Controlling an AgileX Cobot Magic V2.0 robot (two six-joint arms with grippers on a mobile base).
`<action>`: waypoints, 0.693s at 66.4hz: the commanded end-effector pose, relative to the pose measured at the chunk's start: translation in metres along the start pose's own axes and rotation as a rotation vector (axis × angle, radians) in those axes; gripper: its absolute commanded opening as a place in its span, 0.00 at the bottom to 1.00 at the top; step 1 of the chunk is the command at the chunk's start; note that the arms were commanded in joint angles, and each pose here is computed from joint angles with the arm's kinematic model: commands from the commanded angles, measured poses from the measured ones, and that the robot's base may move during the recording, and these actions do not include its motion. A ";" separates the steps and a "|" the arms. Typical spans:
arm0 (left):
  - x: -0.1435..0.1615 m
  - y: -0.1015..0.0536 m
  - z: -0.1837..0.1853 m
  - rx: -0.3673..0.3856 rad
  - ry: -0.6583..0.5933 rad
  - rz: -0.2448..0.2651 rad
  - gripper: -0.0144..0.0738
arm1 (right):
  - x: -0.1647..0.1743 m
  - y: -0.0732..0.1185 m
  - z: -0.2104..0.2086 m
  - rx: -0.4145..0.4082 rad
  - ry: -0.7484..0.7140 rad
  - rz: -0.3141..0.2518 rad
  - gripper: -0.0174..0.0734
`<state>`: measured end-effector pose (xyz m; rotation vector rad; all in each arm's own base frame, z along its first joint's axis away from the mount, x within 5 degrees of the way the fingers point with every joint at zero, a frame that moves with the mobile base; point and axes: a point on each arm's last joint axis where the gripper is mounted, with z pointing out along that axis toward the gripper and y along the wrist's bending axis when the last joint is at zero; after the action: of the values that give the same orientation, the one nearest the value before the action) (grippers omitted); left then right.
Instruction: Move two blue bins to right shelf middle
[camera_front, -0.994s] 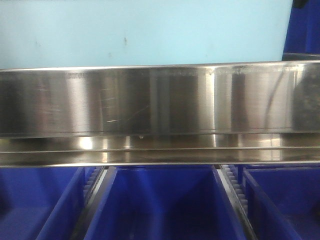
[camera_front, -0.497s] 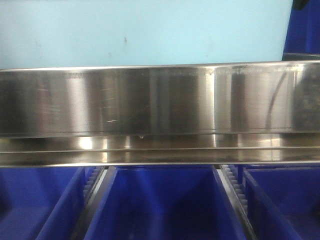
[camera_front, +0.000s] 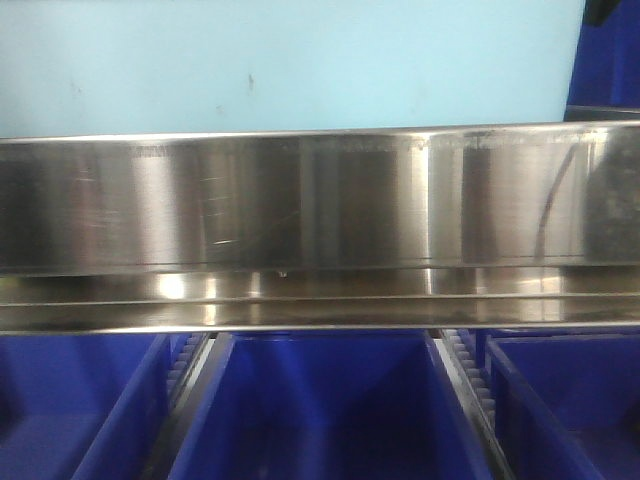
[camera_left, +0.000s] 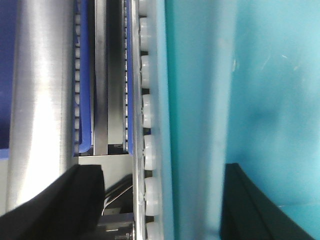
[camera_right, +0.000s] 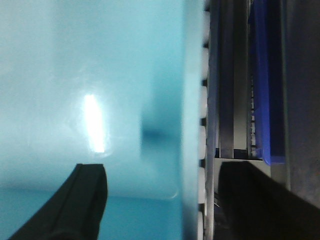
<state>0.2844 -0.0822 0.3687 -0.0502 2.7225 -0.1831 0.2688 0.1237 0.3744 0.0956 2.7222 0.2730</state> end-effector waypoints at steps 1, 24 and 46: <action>0.001 0.000 -0.002 0.013 -0.003 -0.006 0.55 | -0.002 -0.001 -0.002 -0.005 -0.014 -0.009 0.58; 0.001 -0.002 -0.002 0.032 0.003 -0.008 0.06 | -0.002 0.000 -0.002 -0.010 -0.011 -0.021 0.01; 0.002 -0.002 -0.002 0.039 0.004 0.022 0.04 | -0.001 0.001 -0.002 -0.020 -0.006 -0.048 0.01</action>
<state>0.2835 -0.0835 0.3679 -0.0188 2.7314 -0.1966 0.2678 0.1223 0.3730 0.0564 2.7434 0.2480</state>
